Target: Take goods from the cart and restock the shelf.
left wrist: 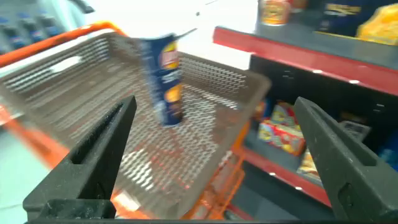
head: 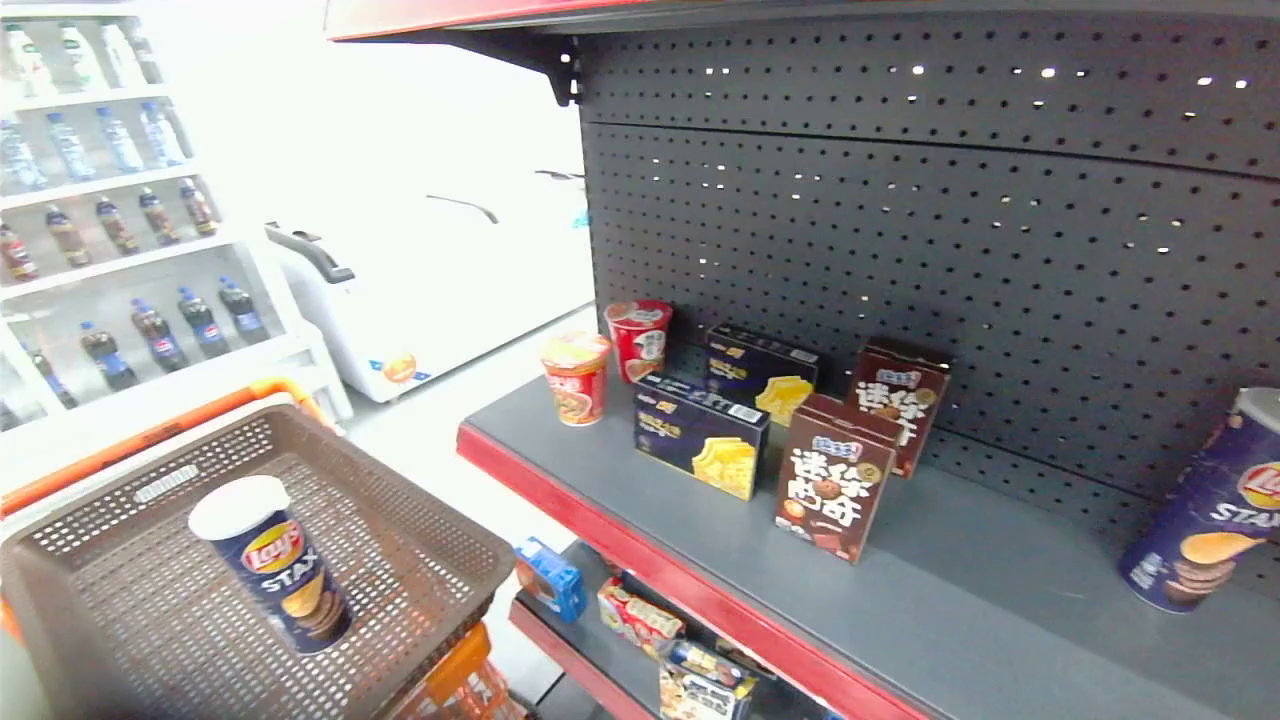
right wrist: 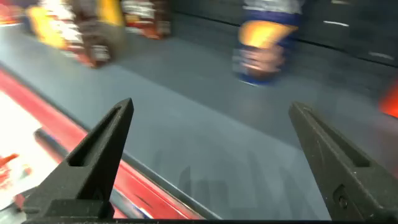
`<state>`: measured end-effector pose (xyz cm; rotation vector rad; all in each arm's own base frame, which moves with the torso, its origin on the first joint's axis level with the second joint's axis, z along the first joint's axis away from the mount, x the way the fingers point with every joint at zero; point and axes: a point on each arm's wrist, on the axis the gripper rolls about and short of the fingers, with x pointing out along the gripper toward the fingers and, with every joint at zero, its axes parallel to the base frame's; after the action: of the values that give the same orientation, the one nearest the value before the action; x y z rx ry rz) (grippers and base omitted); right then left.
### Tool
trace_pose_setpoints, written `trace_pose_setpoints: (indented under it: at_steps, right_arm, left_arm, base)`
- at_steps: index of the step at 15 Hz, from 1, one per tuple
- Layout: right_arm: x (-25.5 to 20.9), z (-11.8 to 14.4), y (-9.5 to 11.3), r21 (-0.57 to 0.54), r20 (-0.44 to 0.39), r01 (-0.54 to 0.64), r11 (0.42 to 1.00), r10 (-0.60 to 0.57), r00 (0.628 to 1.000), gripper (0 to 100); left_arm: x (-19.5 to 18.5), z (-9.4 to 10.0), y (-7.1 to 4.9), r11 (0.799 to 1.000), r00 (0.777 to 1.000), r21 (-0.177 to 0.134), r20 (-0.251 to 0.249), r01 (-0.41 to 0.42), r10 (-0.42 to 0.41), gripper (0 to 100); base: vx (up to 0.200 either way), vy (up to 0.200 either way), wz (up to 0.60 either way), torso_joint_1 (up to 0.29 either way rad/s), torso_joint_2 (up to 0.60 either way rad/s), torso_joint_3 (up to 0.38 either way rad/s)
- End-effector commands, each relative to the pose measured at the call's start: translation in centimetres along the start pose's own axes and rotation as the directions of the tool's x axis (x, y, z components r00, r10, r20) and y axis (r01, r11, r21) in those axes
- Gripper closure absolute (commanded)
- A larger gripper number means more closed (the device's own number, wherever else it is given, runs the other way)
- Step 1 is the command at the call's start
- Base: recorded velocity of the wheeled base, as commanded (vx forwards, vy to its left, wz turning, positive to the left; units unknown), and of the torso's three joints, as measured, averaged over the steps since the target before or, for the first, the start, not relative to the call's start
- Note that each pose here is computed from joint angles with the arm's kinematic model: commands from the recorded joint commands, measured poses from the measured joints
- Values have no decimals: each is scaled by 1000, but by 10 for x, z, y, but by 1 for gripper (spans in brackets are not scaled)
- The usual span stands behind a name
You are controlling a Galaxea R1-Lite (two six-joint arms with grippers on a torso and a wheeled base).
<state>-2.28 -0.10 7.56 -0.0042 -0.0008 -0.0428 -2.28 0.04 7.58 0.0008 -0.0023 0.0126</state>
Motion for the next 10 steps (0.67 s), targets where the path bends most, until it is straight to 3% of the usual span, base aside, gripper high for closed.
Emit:
trace_pose_setpoints:
  at_steps: [1, 3, 4, 5, 6, 7, 8, 9, 10]
  right_arm:
    - [0, 0, 0, 0, -1, 0, 1000, 0, 1000, 0]
    - [0, 0, 0, 1, 1, 0, 1000, 0, 1000, 0]
    - [0, 0, 0, 1, 1, 0, 1000, 0, 1000, 0]
    - [0, 0, 0, 0, 1, 0, 1000, 0, 1000, 0]
    - [0, 0, 0, 0, -1, 0, 1000, 0, 1000, 0]
    - [0, 0, 0, 1, 1, 0, 1000, 0, 1000, 0]
    - [0, 0, 0, 1, 1, 0, 1000, 0, 1000, 0]
    - [0, 0, 0, 1, -1, 0, 1000, 0, 1000, 0]
    - [0, 0, 0, 1, 1, 0, 1000, 0, 1000, 0]
  left_arm:
    - [0, 0, 0, 1000, 1000, 1, 1, -1, 1, 0]
    - [0, 0, 0, 1000, 1000, -6, 2, -12, 12, 0]
    - [-7, 26, 1, 999, 996, 18, 83, -32, 31, 0]
    - [-7, 71, 1, 998, 997, 57, 71, -27, 23, 0]
    - [10, 113, 1, 997, 998, 49, -30, -53, 55, 0]
    - [32, 140, 2, 995, 992, 33, -86, -89, 92, 0]
    - [41, 147, 2, 996, 990, 31, -107, -89, 92, 0]
    - [86, 179, 1, 995, 980, 30, -174, -94, 98, 0]
    - [108, 186, 1, 995, 970, 41, -220, -94, 101, 0]
  base:
    - [0, 0, 600, 12, -7, 2]
    - [0, 0, 600, 0, 0, -2]
    - [0, 0, 0, 0, 0, 0]
    - [0, 0, 0, 0, 0, 0]
    - [0, 0, 0, 0, 0, 0]
    - [0, 0, 0, 0, 0, 0]
    - [0, 0, 0, 0, 0, 0]
    - [0, 0, 0, 0, 0, 0]
    - [0, 0, 0, 0, 0, 0]
